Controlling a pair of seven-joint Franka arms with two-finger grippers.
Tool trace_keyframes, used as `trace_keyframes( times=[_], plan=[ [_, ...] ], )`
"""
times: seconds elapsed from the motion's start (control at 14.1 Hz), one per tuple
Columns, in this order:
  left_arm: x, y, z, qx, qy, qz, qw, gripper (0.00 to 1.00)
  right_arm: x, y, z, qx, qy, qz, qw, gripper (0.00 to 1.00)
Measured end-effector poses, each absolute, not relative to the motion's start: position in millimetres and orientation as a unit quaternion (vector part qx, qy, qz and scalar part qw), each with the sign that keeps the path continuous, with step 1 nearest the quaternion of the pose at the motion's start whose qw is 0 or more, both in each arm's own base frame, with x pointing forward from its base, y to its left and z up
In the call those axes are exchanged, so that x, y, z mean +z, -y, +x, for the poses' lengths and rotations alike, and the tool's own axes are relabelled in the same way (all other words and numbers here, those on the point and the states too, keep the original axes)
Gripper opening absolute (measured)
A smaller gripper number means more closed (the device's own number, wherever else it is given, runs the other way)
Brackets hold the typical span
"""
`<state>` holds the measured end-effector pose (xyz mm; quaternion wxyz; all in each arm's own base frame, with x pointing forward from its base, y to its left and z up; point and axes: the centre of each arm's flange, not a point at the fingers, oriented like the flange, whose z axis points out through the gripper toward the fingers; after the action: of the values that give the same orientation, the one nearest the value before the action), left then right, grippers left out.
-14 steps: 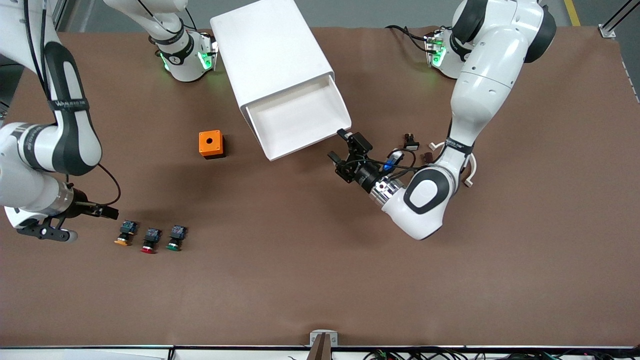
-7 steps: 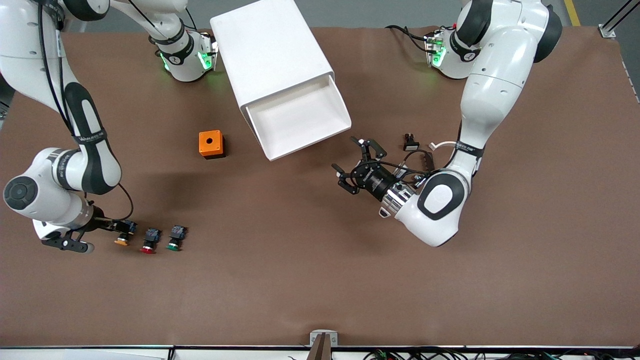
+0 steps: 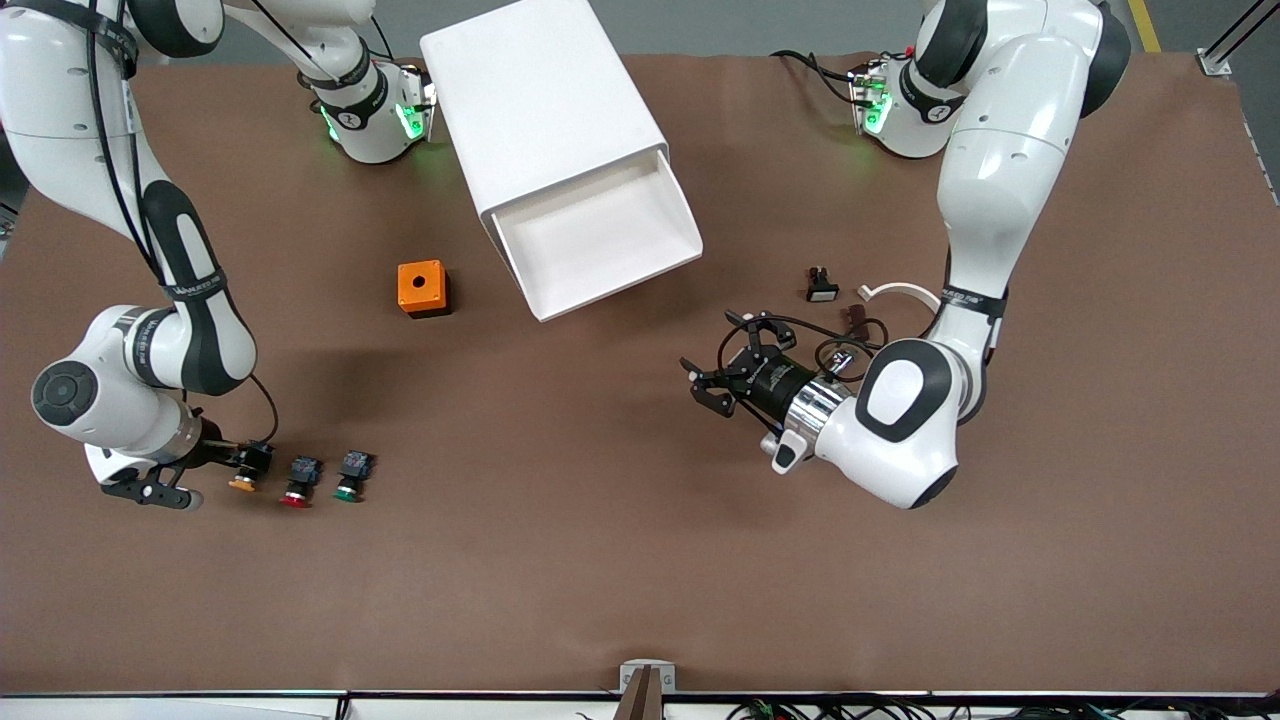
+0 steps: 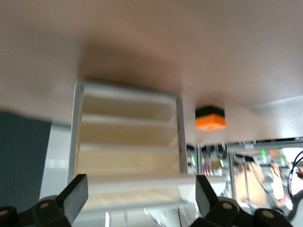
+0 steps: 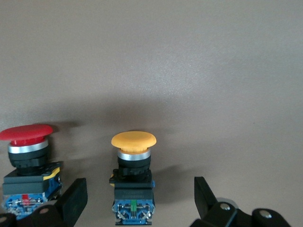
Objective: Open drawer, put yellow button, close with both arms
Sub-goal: 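Lift the yellow button with the right gripper toward the open drawer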
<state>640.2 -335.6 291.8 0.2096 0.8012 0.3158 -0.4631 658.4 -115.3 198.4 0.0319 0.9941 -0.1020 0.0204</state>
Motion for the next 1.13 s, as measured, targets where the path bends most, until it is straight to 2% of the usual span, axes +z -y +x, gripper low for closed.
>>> trace_keyframes(
  times=[0.21,0.35,0.57,0.64,0.71,0.92,1.13],
  plan=[
    [315.5,342.0,646.9,-0.363,-0.289,0.863,0.198,1.0,190.3,114.8,657.0,0.016,0.102,0.994,0.032,1.0],
    [341.9,352.2,646.4,-0.304,-0.271,0.894,0.187,1.0,189.0,114.6,656.8,0.015,0.101,0.994,0.031,0.96],
    [391.5,360.0,639.1,-0.228,-0.241,0.93,0.156,1.0,188.8,114.6,656.8,0.014,0.101,0.994,0.031,0.63],
    [405.1,359.7,636.8,-0.207,-0.233,0.939,0.145,1.0,188.5,114.6,656.7,0.014,0.101,0.994,0.031,0.5],
    [414.4,359.0,635.3,-0.19,-0.228,0.945,0.134,1.0,188.9,114.8,656.9,0.014,0.101,0.994,0.032,0.41],
    [426.5,362.2,631.0,-0.144,-0.21,0.962,0.097,1.0,189.0,114.4,657.0,0.012,0.101,0.994,0.031,0.41],
    [426.3,374.4,624.5,-0.131,-0.198,0.968,0.086,1.0,195.1,104.8,660.0,-0.012,0.099,0.995,0.025,0.41]
  ],
)
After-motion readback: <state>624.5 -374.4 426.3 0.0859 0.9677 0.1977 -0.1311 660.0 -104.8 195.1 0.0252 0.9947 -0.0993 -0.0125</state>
